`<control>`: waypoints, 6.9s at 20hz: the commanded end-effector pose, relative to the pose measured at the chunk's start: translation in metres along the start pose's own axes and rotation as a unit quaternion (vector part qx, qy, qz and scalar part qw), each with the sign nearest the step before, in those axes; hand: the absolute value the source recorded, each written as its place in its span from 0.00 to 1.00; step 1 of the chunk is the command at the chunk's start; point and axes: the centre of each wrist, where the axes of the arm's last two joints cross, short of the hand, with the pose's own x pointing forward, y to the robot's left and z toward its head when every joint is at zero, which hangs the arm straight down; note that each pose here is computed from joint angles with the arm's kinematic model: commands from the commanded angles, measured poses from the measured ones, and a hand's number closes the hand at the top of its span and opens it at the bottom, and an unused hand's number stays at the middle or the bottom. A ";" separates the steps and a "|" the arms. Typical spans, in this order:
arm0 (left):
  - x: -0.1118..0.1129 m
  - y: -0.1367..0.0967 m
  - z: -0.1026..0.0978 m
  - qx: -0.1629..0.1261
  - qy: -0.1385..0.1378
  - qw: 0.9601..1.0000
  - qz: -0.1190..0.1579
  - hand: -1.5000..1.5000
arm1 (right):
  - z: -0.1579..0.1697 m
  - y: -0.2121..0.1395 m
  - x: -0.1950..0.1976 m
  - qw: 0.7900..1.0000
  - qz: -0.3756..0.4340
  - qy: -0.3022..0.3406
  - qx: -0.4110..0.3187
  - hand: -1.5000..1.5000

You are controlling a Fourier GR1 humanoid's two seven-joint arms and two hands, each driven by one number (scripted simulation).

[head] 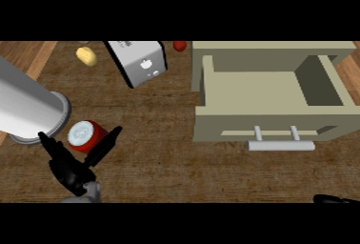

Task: Pick up the can, place it into the drawer and close the drawer

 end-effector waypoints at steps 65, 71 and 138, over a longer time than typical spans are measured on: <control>0.028 -0.147 -0.037 -0.525 -0.082 0.843 0.079 1.00 | 0.001 -0.008 0.031 0.999 0.039 -0.023 -0.024 0.00; 0.111 -0.180 -0.001 -0.552 -0.076 0.826 0.082 1.00 | 0.005 0.000 0.025 0.999 0.033 -0.024 -0.031 0.00; 0.297 -0.265 0.112 -0.473 -0.103 0.873 0.055 0.00 | -0.075 0.049 0.047 0.939 0.297 -0.146 0.096 0.00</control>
